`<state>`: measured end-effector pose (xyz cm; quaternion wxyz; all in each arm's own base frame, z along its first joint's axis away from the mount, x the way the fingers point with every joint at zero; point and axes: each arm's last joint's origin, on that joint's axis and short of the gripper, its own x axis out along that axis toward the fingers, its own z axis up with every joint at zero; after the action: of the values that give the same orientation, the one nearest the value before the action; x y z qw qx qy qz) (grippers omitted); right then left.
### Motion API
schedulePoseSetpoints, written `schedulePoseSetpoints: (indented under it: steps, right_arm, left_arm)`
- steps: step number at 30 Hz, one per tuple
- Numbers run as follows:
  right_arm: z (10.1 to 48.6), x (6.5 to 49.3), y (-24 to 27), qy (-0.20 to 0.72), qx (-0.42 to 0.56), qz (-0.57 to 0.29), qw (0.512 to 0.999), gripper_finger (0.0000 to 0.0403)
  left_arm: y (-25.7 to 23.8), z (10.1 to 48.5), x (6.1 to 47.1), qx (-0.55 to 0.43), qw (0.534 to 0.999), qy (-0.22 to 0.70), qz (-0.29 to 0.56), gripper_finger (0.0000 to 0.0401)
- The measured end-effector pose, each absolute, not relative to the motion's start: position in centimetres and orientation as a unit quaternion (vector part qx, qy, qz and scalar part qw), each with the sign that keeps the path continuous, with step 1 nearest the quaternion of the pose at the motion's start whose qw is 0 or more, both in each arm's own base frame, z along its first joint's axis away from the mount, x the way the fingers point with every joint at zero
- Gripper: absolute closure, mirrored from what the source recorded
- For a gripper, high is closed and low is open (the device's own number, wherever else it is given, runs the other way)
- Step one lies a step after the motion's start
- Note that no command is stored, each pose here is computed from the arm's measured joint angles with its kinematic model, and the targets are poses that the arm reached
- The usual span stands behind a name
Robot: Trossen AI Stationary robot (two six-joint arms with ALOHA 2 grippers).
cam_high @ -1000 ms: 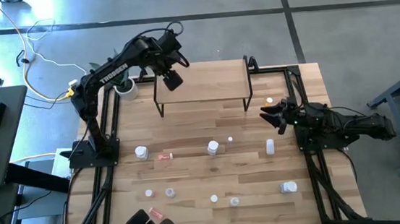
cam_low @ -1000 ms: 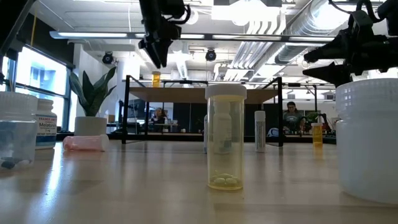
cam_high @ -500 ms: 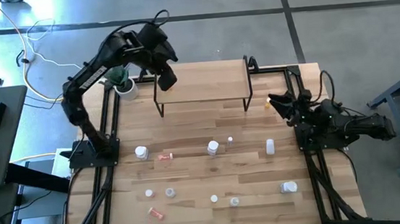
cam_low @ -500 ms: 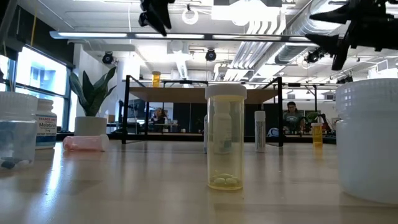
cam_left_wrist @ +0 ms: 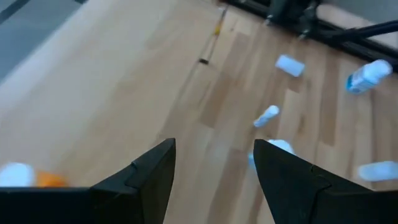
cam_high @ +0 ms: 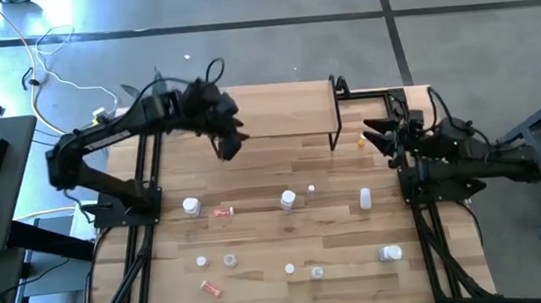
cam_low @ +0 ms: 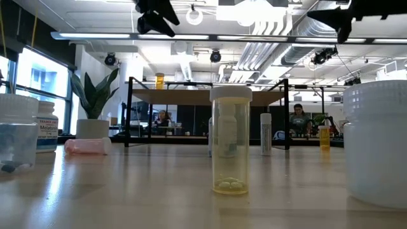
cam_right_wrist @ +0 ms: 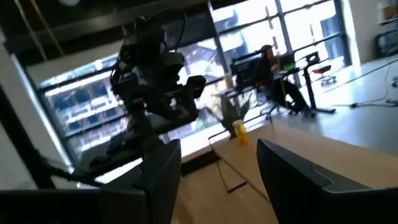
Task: Pick and place medicine bottles onto shelf by color
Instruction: Put the top blue pill bottle on the shelf
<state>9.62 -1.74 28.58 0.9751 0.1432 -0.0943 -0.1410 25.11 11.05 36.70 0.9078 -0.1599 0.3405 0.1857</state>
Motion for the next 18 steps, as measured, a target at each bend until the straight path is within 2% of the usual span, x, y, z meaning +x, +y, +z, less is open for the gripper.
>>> schedulePoseSetpoints:
  steps: [7,12,18]
  right_arm:
    - [31.3,12.4,-2.1,-0.023,0.134,-0.147,0.980,0.0195]
    - [32.8,14.8,-2.4,0.045,0.114,-0.152,0.981,0.0166]
    - [33.7,17.8,-2.5,0.126,0.068,-0.120,0.982,0.0133]
  left_arm:
    - [7.5,34.5,24.8,-0.187,0.930,0.281,0.145,0.0196]
    - [5.3,33.0,24.7,-0.187,0.937,0.263,0.132,0.0196]
    - [3.5,30.9,24.0,-0.202,0.938,0.242,0.145,0.0197]
